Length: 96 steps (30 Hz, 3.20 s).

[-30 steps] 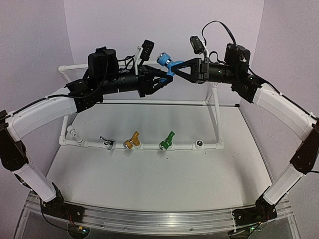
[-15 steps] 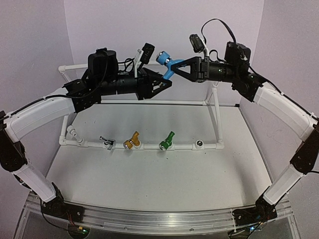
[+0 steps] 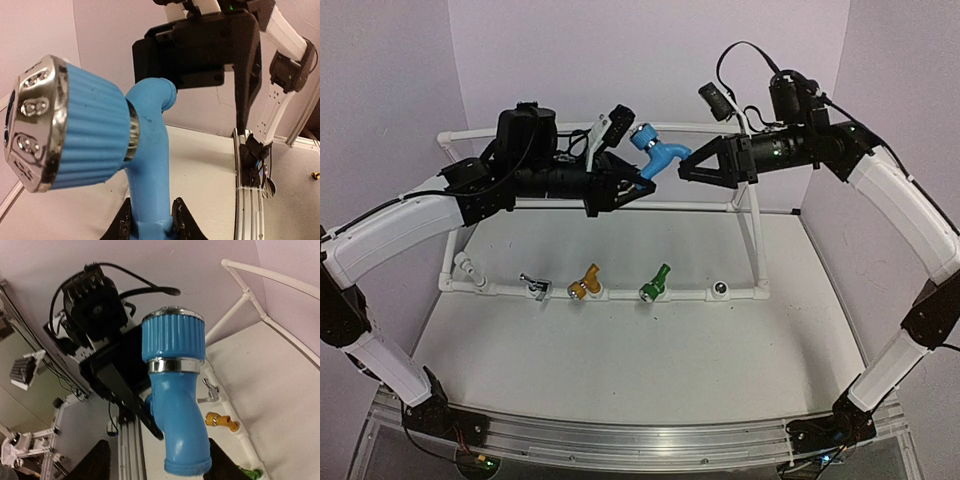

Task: Install the water faucets
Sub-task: Pass from the right arm to the left, then pass from the left arm to the right, then screw the water faucet onto the adaptor.

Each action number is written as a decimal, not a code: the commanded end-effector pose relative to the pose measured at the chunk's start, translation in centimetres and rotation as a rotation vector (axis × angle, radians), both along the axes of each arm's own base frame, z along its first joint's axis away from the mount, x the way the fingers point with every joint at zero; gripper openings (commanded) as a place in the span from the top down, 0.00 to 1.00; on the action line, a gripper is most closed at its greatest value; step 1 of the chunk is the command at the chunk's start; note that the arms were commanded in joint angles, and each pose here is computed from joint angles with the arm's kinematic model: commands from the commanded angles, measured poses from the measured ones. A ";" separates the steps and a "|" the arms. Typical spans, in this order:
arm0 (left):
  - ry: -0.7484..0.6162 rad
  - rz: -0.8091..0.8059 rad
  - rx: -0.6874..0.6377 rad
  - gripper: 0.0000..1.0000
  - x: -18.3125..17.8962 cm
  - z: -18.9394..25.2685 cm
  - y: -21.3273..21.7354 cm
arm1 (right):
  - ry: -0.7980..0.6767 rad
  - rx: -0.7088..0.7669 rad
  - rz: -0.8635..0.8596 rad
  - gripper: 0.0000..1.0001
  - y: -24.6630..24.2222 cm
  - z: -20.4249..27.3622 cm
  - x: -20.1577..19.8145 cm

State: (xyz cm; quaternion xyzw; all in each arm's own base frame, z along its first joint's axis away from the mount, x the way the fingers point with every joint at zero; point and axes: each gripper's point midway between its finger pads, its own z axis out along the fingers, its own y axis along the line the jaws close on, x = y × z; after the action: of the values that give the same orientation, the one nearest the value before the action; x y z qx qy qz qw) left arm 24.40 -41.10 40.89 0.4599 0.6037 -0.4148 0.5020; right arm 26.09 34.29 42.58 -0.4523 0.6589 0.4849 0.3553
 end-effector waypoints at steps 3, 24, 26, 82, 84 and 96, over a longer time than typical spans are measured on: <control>-0.168 -0.154 0.080 0.99 -4.1 0.5 1.6 | -0.034 -0.259 0.163 0.27 -2.0 -5.1 -3.2; -0.240 -0.220 0.199 1.00 -5.3 -1.8 -0.6 | -0.021 -0.196 0.180 0.43 2.5 -3.5 -4.4; -0.244 -0.225 0.207 1.00 -5.4 -1.9 -0.8 | -0.022 -0.194 0.173 0.47 2.7 -3.4 -4.2; 0.422 0.704 -0.131 0.00 3.1 -1.1 11.2 | -0.660 -1.300 -0.088 1.00 -12.3 -28.1 9.6; 0.427 0.708 -0.135 0.00 3.0 -1.0 11.3 | -0.647 -1.333 -0.074 1.00 -12.7 -29.3 9.5; 0.425 0.715 -0.122 0.00 3.1 -1.2 11.4 | -0.574 -1.363 -0.054 1.00 -13.2 -31.8 8.1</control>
State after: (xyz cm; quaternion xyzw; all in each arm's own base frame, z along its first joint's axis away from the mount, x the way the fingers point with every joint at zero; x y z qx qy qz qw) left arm 27.62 -30.56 38.01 0.1058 0.7994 -0.3309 0.4902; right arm 34.82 21.01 10.84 -0.6694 0.7026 -0.1761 0.1651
